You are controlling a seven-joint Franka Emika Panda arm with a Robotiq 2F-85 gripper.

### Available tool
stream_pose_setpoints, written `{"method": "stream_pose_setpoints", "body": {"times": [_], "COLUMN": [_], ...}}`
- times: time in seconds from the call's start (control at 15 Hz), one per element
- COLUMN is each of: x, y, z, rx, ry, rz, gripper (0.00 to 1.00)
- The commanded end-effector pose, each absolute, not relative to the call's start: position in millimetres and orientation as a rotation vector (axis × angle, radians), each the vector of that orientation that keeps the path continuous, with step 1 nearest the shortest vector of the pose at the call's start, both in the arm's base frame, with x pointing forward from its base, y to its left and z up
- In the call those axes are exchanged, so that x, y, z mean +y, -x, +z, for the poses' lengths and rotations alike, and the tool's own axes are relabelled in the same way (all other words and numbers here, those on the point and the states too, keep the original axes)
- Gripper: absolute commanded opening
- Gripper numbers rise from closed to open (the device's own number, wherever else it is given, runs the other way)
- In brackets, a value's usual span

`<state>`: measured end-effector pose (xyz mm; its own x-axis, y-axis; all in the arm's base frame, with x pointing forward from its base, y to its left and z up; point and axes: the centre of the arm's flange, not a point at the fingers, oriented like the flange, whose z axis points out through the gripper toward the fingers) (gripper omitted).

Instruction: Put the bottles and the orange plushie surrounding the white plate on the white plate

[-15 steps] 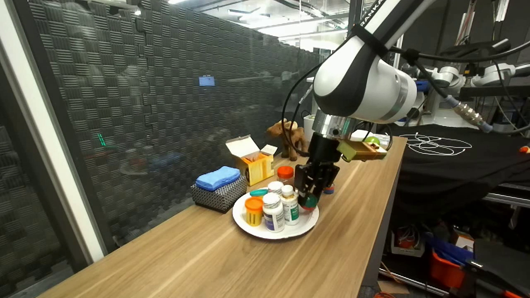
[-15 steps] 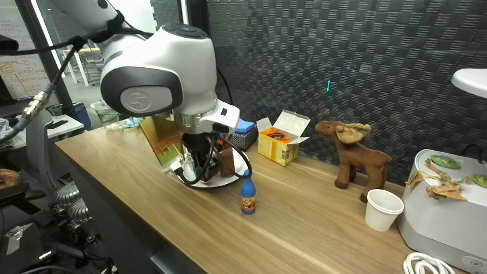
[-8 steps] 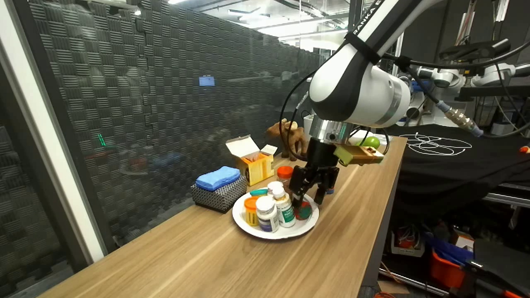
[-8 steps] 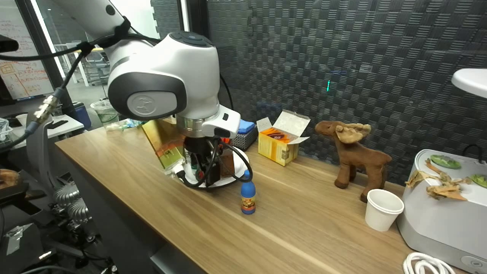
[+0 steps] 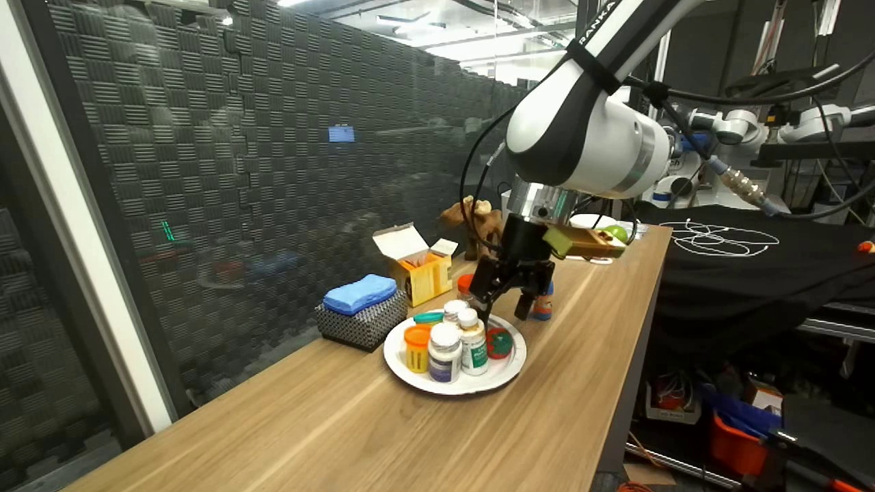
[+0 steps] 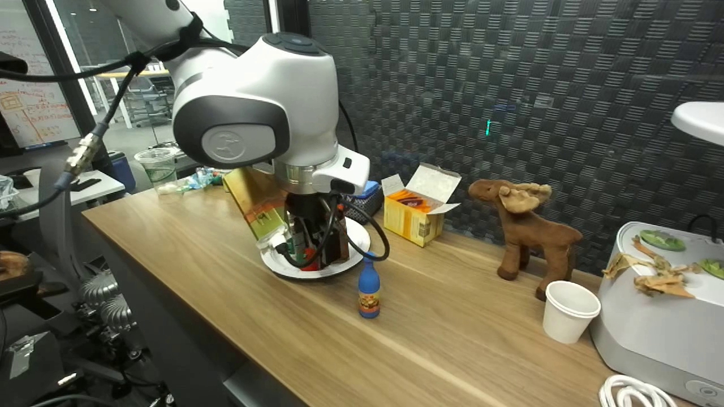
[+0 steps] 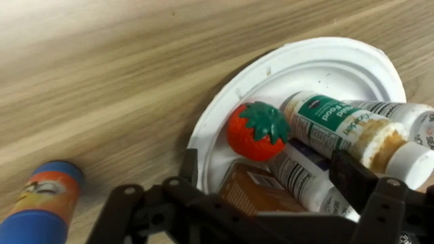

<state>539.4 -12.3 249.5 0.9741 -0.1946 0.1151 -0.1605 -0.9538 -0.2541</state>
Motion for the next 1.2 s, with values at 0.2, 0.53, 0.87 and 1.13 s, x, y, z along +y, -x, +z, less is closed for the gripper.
{"method": "stream_pose_setpoints", "body": {"times": [0.2, 0.53, 0.87, 1.13], "x": [-37.1, -50.9, -60.1, -71.3], "y": [-556.5, -573.6, -575.2, -577.1], "z": [286.1, 329.1, 368.1, 380.0], "rx": [0.351, 0.352, 0.289, 0.444], "ry": [2.854, 2.909, 3.026, 3.192], "rz": [-0.310, -0.444, -0.521, -0.501], "gripper": [1.00, 1.00, 1.00, 1.00]}}
